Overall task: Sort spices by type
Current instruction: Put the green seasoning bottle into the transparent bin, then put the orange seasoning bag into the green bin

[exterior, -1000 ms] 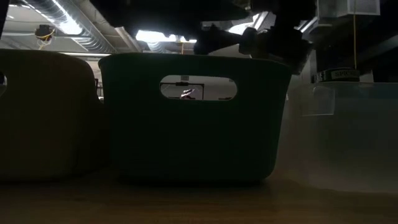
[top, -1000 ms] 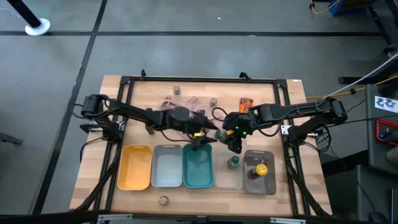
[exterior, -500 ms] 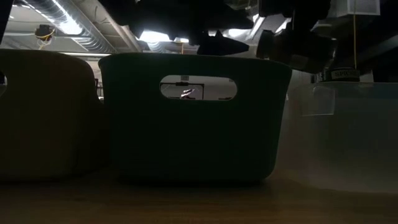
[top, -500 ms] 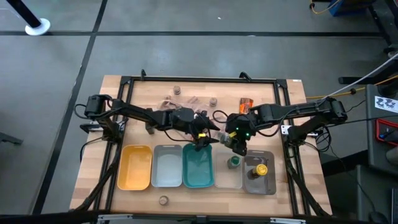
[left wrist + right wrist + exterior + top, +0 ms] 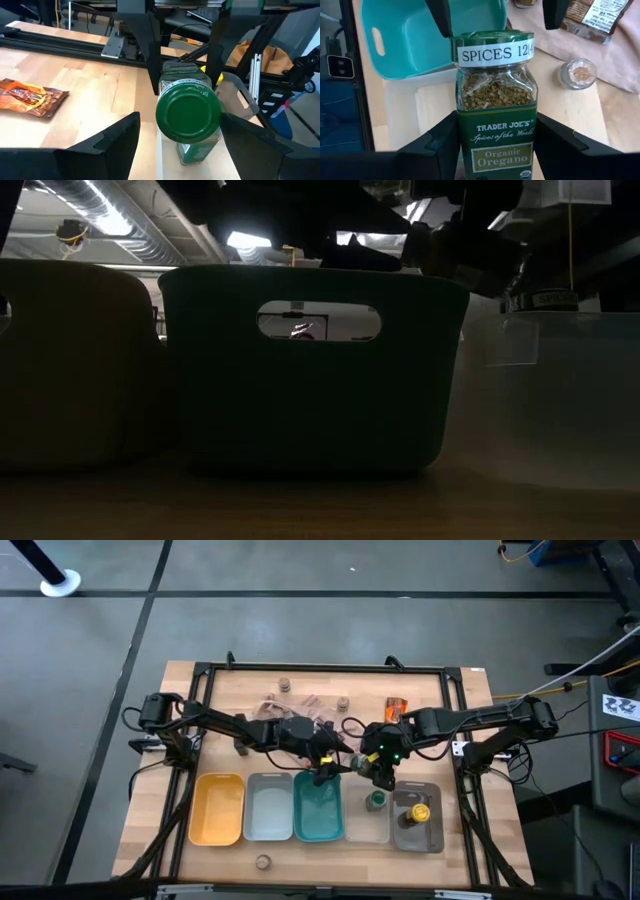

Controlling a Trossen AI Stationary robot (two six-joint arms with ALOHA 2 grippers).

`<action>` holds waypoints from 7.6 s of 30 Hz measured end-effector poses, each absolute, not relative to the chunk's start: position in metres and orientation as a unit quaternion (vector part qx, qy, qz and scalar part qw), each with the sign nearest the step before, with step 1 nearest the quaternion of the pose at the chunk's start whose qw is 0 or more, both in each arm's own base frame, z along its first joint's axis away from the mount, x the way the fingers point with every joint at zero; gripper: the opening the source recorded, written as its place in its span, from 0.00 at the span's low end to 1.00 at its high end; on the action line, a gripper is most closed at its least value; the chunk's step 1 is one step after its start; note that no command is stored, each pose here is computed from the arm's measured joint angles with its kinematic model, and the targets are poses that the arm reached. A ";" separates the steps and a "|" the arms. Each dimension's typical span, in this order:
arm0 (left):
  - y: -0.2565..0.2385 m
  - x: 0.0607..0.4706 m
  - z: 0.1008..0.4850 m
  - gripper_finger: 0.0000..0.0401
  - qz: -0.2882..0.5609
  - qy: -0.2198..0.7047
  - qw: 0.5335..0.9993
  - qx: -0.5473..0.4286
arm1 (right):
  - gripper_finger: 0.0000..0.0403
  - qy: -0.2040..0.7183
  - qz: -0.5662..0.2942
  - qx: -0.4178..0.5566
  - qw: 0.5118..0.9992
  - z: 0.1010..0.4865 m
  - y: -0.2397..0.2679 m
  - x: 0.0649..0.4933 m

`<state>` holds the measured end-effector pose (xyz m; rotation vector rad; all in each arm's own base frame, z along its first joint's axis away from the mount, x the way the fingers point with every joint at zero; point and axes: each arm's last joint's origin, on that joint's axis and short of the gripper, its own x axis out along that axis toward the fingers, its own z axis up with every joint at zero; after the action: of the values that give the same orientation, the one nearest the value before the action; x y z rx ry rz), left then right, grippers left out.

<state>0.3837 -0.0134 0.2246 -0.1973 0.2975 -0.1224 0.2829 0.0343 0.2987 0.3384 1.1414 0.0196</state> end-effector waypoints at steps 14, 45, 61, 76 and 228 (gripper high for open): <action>-0.015 0.385 0.228 0.67 -0.075 0.132 0.983 -0.108 | 0.51 0.510 0.013 0.148 0.847 0.302 0.034 0.288; -0.015 0.384 0.227 0.47 -0.080 0.131 0.986 -0.068 | 0.63 0.494 0.023 0.136 0.859 0.304 0.034 0.291; -0.014 0.385 0.227 0.47 -0.080 0.130 0.986 -0.068 | 0.79 0.497 0.008 0.143 0.856 0.319 0.029 0.270; -0.032 0.403 0.288 0.47 -0.097 0.172 0.980 0.002 | 0.78 0.349 -0.096 0.107 0.926 0.385 0.013 0.182; 0.097 0.342 0.347 0.57 0.025 0.311 0.949 0.033 | 0.78 0.487 -0.486 0.299 0.662 0.153 -0.144 0.225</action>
<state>0.3422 0.0973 0.3467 0.0665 0.6334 0.0509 0.2246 -0.1436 0.1528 0.6750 1.1004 -1.0982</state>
